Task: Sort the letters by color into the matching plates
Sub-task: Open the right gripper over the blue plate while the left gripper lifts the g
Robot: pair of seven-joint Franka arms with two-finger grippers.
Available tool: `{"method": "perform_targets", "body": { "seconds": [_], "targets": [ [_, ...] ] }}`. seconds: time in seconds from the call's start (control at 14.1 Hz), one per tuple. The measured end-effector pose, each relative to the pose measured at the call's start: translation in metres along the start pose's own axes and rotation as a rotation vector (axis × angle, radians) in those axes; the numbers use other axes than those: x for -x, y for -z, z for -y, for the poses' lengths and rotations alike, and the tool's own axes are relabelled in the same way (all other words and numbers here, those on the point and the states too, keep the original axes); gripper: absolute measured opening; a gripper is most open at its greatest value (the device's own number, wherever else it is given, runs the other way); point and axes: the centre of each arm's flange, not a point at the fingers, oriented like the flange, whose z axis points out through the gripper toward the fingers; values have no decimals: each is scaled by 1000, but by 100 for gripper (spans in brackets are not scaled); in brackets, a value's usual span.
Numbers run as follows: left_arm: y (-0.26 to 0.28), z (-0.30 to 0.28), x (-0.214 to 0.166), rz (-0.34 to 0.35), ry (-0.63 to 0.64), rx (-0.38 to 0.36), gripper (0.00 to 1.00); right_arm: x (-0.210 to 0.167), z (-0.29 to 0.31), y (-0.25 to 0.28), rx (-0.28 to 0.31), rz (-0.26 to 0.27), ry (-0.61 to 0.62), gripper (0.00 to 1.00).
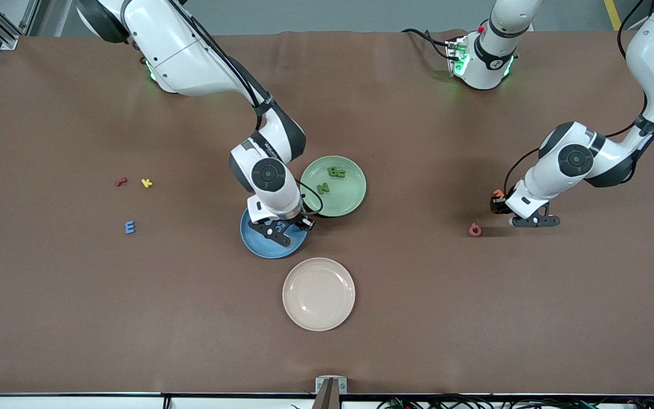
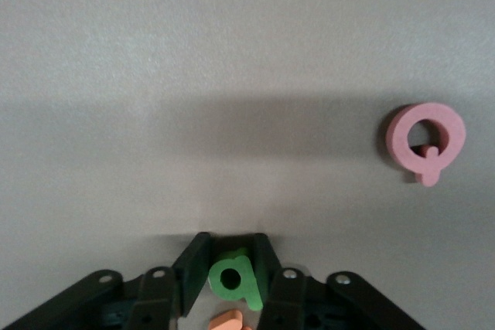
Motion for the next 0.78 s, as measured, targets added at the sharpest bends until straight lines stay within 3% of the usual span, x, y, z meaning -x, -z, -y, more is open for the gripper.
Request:
{"method": "perform_targets", "body": {
  "seconds": [0.21, 0.28, 0.64, 0.71, 0.78],
  "targets": [
    [12, -15, -7, -27, 25, 11, 26, 0, 0, 1, -1, -1, 0, 35],
    [18, -23, -8, -35, 34, 15, 26, 0, 0, 1, -1, -3, 2, 40],
    [49, -81, -17, -24, 127, 37, 26, 0, 1, 2, 4, -14, 15, 93],
    [56, -98, -18, -15, 150, 40, 26, -2, 2, 4, 1, -17, 15, 100],
    [63, -116, -18, -8, 172, 45, 26, -4, 3, 6, 1, -19, 13, 100]
  ]
}}
